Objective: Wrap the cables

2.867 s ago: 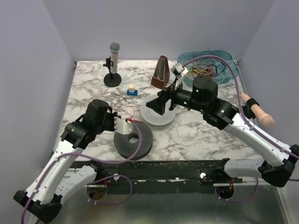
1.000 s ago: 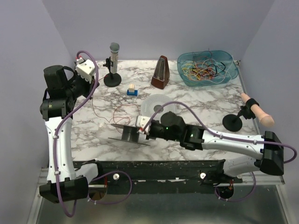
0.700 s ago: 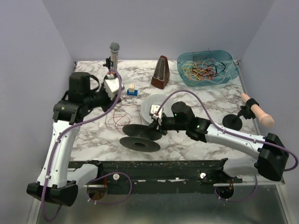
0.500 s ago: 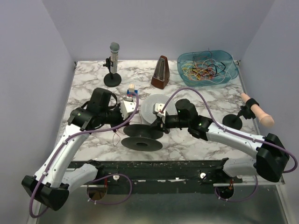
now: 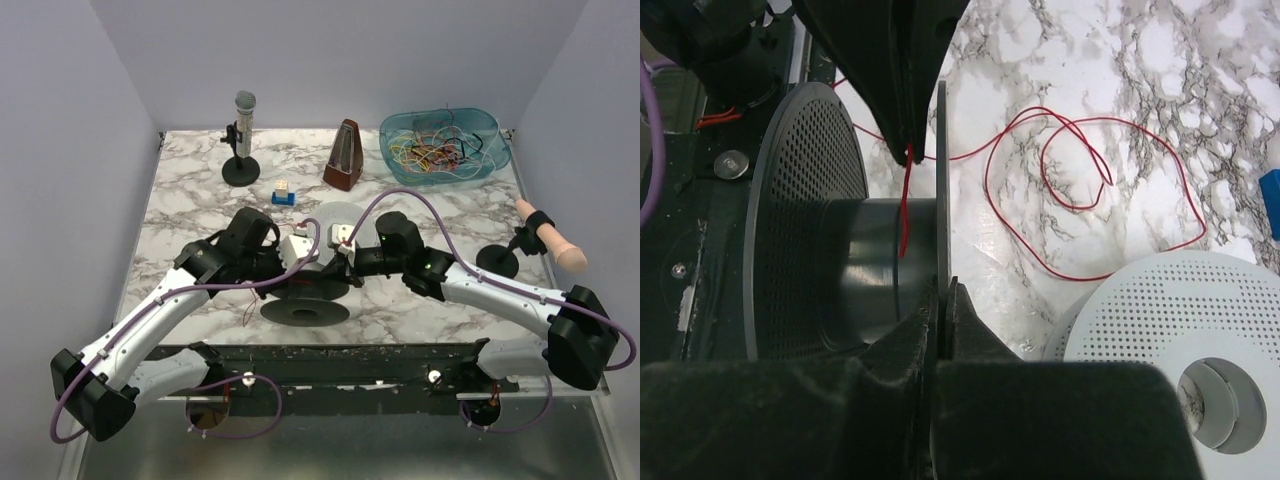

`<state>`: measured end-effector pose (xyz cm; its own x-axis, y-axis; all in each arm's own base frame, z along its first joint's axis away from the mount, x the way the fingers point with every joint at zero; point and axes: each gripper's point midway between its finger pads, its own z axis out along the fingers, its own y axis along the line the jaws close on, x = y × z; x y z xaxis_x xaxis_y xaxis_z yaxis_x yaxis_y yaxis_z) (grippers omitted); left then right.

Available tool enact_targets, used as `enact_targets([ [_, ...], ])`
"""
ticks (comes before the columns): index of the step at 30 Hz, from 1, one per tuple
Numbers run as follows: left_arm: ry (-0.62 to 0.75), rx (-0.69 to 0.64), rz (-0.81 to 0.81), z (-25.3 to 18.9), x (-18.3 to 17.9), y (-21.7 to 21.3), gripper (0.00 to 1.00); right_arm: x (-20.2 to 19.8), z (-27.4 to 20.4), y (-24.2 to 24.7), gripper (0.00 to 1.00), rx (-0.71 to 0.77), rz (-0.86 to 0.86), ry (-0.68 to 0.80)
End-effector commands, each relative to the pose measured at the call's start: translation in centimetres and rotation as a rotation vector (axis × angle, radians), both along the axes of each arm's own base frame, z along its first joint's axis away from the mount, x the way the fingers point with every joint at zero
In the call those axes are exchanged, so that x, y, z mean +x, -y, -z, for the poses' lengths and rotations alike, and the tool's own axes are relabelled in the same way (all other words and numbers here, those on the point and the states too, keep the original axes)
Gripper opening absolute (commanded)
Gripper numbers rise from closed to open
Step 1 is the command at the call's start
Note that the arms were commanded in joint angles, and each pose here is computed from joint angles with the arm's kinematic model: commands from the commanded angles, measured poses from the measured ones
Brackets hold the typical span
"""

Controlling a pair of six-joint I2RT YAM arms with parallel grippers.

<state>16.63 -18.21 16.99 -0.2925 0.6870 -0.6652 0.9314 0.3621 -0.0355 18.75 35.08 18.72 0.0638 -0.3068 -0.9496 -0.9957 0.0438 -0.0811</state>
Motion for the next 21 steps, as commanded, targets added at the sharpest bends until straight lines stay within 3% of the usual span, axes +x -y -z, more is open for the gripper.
enact_targets([
  [1,0.014,-0.044,0.015,-0.5,0.0,2.0,0.00,-0.1,-1.9,-0.8,0.06,0.065,-0.044,0.037],
  [9,0.103,0.002,-0.032,-0.7,1.7,2.6,0.00,0.2,-2.0,-0.7,0.07,0.098,-0.019,0.056],
  [15,0.099,0.046,-0.033,0.6,1.8,2.0,0.00,0.6,-2.9,-0.6,0.38,0.095,0.000,0.074],
  [21,0.026,0.019,-0.019,1.7,0.5,2.5,0.00,1.3,-5.8,-0.1,0.56,0.142,0.065,0.109],
])
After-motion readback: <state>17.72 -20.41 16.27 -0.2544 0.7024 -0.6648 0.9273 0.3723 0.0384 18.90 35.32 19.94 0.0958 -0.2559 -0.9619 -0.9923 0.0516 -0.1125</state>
